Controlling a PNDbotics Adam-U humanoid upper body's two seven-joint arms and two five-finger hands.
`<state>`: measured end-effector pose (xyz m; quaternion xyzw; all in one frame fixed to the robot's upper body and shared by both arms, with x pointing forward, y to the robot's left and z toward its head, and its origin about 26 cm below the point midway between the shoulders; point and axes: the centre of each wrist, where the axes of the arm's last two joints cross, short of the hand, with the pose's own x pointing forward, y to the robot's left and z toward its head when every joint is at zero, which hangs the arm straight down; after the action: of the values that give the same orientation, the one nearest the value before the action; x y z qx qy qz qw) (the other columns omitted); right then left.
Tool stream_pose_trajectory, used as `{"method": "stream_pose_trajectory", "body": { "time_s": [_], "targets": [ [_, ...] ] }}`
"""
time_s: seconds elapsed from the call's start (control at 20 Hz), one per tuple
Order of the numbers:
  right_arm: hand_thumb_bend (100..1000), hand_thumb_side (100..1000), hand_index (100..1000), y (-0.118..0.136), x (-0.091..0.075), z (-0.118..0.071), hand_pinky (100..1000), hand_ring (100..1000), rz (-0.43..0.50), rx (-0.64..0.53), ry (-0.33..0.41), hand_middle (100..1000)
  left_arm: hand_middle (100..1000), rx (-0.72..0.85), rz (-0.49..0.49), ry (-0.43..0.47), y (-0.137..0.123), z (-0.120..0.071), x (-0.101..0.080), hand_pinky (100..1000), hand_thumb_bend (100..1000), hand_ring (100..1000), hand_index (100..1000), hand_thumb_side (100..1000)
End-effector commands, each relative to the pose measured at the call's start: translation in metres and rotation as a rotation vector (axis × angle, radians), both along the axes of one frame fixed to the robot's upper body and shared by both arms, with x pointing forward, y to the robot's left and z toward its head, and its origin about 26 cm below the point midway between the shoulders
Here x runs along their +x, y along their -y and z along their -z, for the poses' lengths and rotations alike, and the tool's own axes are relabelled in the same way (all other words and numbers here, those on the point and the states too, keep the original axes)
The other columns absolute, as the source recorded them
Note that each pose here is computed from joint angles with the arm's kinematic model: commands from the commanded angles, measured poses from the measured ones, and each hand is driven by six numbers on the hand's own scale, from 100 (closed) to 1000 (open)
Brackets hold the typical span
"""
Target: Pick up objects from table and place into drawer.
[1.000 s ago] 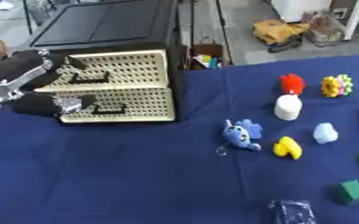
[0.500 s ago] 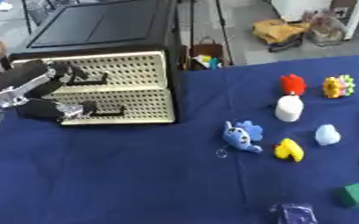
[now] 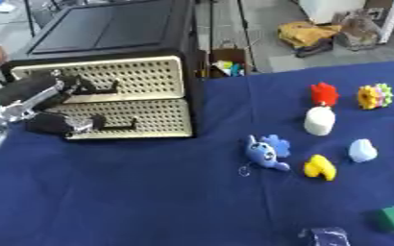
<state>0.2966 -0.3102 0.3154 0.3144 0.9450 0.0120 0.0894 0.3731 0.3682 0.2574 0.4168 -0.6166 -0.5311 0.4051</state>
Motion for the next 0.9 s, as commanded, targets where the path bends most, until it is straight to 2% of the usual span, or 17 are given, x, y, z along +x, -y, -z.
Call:
{"method": "stream_pose_trajectory", "body": {
  "time_s": [0.05,0.35,0.65,0.9],
  "targets": [
    [100,1000,720,0.0,-0.0045,-0.008,588,724,-0.035,-0.008,0.072,694,100,0.023,-0.024,0.049,-0.007,-0.0153,-0.0021,100,478,100,829,698],
    [100,1000,720,0.0001,-0.0045,-0.0077,587,724,-0.034,-0.006,0.074,693,100,0.025,-0.045,0.049,-0.0105,-0.0137,-0.0001,100,472,100,825,698],
    [100,1000,719,0.0008,-0.0045,-0.0064,583,723,-0.03,0.001,0.071,692,100,0.033,-0.036,0.047,-0.0096,-0.0135,-0.001,100,493,100,696,691],
    [100,1000,717,0.0011,-0.0046,-0.0064,582,721,-0.03,0.008,0.074,690,100,0.007,-0.034,0.052,-0.0104,-0.0132,0.0001,100,522,100,668,685]
  ]
}}
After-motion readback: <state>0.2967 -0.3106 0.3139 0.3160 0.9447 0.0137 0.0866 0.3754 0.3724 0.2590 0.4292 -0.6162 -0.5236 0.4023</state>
